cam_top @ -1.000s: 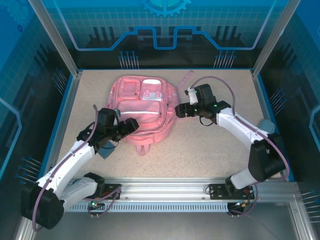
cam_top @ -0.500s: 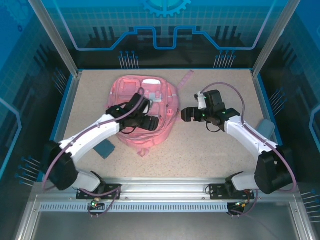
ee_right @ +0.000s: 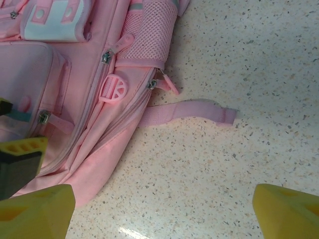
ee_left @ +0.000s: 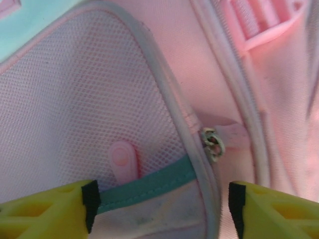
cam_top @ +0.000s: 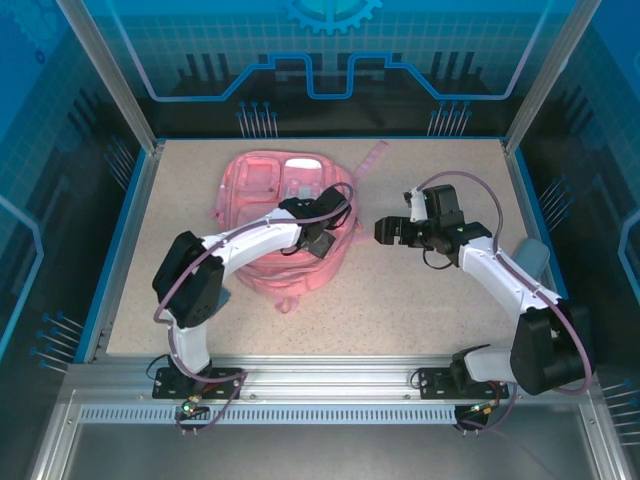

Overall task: Pack the student bag
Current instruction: Unzip the student bag at the top-center of the table.

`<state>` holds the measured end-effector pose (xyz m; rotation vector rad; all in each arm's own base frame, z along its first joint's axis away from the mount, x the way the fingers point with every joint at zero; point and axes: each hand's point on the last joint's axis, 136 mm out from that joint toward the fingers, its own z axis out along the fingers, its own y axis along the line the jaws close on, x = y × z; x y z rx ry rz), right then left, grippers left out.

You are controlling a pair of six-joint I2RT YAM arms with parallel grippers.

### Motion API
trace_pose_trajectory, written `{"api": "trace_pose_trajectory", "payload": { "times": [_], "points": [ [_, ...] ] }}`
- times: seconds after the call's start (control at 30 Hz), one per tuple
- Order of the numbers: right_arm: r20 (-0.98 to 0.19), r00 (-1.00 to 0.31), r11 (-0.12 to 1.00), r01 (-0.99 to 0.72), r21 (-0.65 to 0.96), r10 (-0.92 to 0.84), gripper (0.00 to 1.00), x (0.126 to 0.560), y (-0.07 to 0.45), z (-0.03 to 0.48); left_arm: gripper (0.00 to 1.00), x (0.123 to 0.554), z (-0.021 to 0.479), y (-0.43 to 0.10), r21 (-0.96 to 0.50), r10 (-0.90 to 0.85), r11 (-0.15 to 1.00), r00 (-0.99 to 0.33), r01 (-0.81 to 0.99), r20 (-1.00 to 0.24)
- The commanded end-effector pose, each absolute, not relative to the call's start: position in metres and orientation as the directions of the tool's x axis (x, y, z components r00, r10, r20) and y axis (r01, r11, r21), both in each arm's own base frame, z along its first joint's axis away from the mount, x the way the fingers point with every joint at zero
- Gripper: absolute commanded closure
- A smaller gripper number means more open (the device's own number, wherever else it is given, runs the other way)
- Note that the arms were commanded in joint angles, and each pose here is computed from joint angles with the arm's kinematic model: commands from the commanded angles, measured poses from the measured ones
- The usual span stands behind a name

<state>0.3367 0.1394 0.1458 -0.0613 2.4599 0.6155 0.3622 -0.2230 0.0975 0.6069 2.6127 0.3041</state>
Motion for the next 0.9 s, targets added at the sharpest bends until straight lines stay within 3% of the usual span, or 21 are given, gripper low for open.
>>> {"api": "trace_pose_trajectory", "payload": {
  "times": [0.0,0.17,0.37,0.6,0.77,0.87],
  "points": [
    [-0.551,-0.826,0.877,-0.172,0.448,0.12,0.08,0.338,0.14,0.15,0.35,0.363,0.097,-0.21,0.38,0.48,0.855,-0.815,0.352,-0.325],
    [-0.54,-0.832,0.857,-0.183,0.481,0.125,0.08,0.34,0.148,0.156,0.64,0.359,0.105,-0.207,0.373,0.476,0.86,-0.809,0.347,-0.344],
    [-0.518,-0.855,0.812,-0.277,0.513,0.036,0.12,0.36,0.185,0.158,0.85,0.34,0.146,-0.207,0.283,0.48,0.877,-0.742,0.389,-0.468],
    [-0.503,-0.861,0.669,-0.417,0.615,-0.074,0.15,0.383,0.252,0.165,0.87,0.309,0.173,-0.222,0.122,0.474,0.845,-0.623,0.521,-0.622],
    [-0.443,-0.887,0.604,-0.427,0.673,-0.133,0.28,0.392,0.286,0.146,0.87,0.305,0.174,-0.219,0.108,0.453,0.848,-0.605,0.519,-0.655],
    [-0.413,-0.899,0.595,-0.415,0.689,-0.149,0.3,0.389,0.289,0.13,0.87,0.304,0.17,-0.217,0.107,0.447,0.855,-0.614,0.508,-0.65]
  ]
}}
